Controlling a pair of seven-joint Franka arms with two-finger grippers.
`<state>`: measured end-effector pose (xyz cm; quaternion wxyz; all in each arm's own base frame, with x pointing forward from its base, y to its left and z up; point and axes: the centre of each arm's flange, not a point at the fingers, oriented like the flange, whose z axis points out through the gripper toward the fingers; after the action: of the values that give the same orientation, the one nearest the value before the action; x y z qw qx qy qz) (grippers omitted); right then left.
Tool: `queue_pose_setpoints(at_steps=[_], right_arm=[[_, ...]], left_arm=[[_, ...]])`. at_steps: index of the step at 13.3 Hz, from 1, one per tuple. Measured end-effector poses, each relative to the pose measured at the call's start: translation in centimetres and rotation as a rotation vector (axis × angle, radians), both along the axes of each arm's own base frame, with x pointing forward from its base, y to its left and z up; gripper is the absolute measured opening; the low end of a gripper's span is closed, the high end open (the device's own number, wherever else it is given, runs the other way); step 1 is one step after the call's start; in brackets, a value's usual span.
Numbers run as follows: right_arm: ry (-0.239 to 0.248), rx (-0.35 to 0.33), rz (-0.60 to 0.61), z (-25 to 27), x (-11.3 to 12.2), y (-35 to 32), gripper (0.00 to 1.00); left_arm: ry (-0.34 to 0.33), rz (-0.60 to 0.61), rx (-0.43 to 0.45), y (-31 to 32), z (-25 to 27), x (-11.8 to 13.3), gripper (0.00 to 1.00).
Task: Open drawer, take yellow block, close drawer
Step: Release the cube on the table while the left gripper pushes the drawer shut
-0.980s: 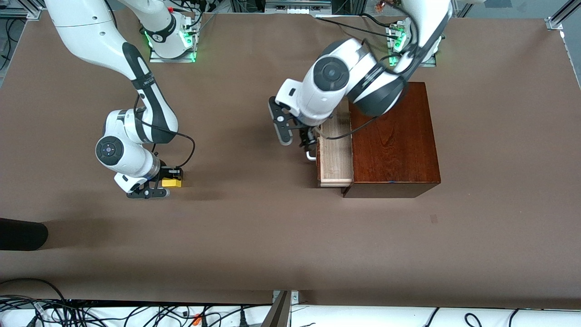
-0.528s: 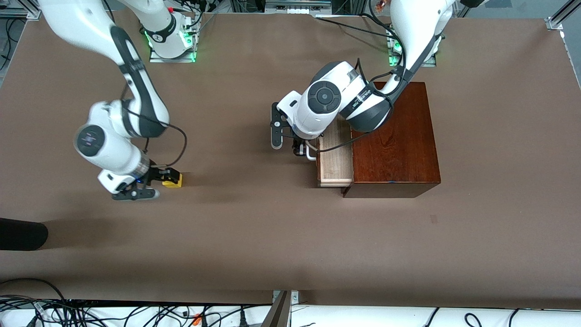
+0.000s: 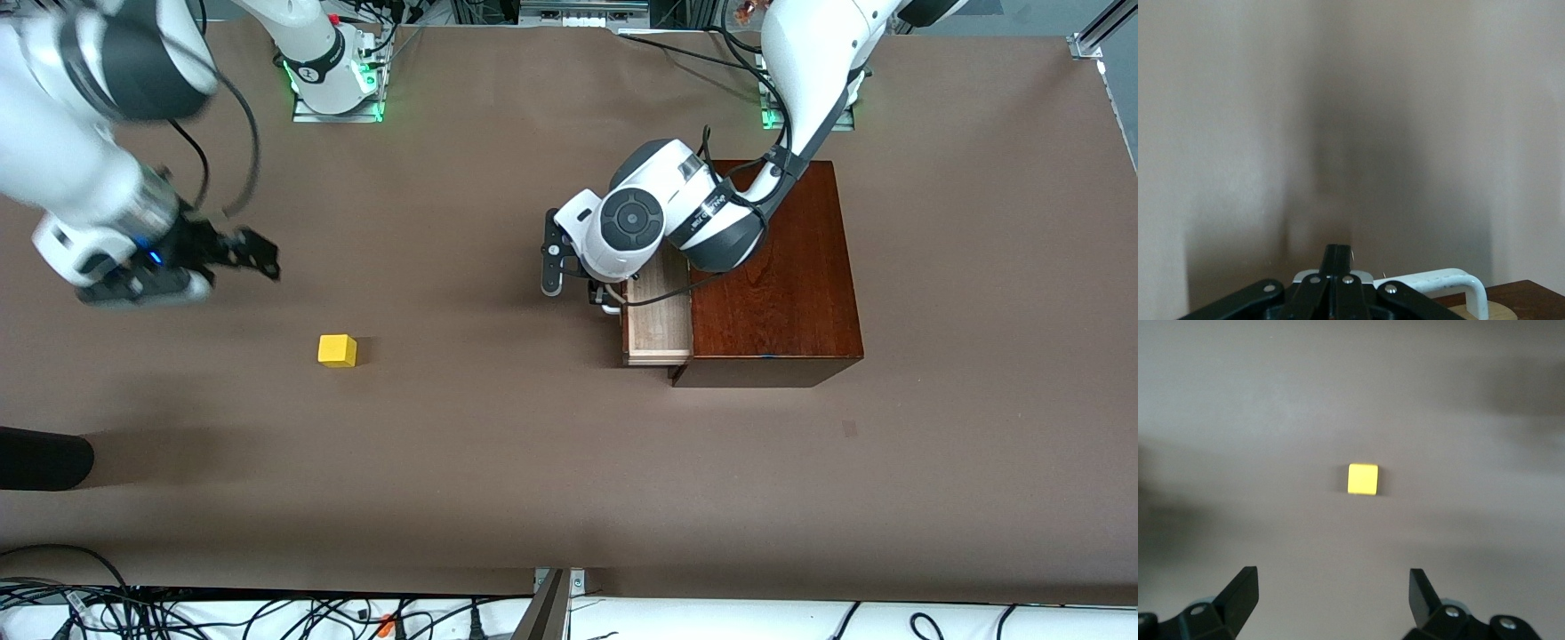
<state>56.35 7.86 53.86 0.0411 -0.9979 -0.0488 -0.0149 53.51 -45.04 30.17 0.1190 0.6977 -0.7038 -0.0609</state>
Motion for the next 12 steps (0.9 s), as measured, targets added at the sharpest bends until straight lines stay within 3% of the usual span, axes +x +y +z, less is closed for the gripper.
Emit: queue_pose_setpoints(at_steps=[3, 12], right_arm=[[0.011, 0.0, 0.036, 3.9, -1.8, -0.5, 1.0], [0.019, -0.088, 0.053, 5.0, -1.1, -1.4, 1.0]], left_arm=[[0.002, -0.027, 0.049, 0.9, 0.1, 0.3, 0.02], [0.078, -0.027, 0.164, 4.9, -0.4, 1.4, 0.02]])
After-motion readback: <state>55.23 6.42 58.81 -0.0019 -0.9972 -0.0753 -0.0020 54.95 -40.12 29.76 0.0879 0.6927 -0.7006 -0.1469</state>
